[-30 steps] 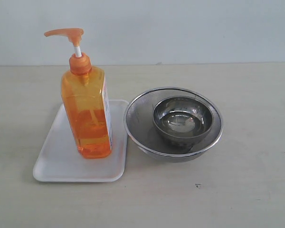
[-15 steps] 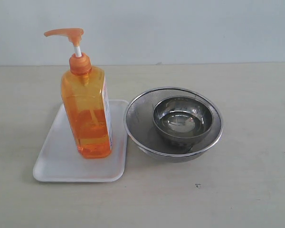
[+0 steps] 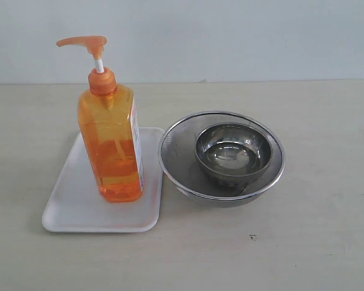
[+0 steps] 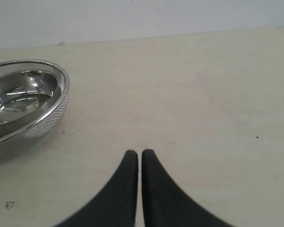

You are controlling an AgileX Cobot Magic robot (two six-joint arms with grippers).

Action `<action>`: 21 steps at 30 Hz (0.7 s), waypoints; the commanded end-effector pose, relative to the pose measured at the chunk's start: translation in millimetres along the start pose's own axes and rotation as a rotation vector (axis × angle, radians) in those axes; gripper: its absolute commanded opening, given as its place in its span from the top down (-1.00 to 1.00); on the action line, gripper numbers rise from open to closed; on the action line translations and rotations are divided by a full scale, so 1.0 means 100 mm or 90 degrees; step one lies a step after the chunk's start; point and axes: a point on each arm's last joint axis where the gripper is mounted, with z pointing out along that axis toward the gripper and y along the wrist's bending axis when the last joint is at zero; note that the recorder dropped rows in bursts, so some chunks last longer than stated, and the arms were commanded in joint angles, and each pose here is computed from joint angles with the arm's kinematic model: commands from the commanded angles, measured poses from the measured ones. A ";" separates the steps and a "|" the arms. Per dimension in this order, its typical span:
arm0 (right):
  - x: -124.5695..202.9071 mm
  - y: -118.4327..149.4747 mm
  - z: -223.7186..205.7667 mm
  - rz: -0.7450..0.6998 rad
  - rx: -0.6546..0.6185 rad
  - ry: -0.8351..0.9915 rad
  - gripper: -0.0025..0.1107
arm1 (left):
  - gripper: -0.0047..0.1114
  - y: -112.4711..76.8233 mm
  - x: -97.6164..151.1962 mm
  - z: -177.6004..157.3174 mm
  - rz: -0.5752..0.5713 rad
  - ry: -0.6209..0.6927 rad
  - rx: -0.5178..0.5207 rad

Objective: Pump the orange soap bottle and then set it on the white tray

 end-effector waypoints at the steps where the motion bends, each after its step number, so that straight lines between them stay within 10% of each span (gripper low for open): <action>1: -0.01 0.00 0.00 -0.004 0.000 -0.007 0.96 | 0.84 -0.02 0.00 0.00 -0.025 -0.001 0.016; 6: -0.01 0.00 0.00 -0.004 0.000 -0.007 0.96 | 0.84 -0.04 -0.03 -0.01 0.008 -0.023 0.031; 9: -0.01 0.00 0.00 -0.004 0.000 -0.007 0.96 | 0.84 0.12 -0.03 -0.01 0.014 -0.024 -0.085; 11: -0.01 0.00 0.00 -0.004 0.000 -0.007 0.96 | 0.84 0.17 0.06 -0.02 0.140 0.052 -0.115; 21: -0.01 0.00 0.00 -0.004 0.000 -0.007 0.96 | 0.84 0.30 0.35 -0.13 0.169 0.283 -0.185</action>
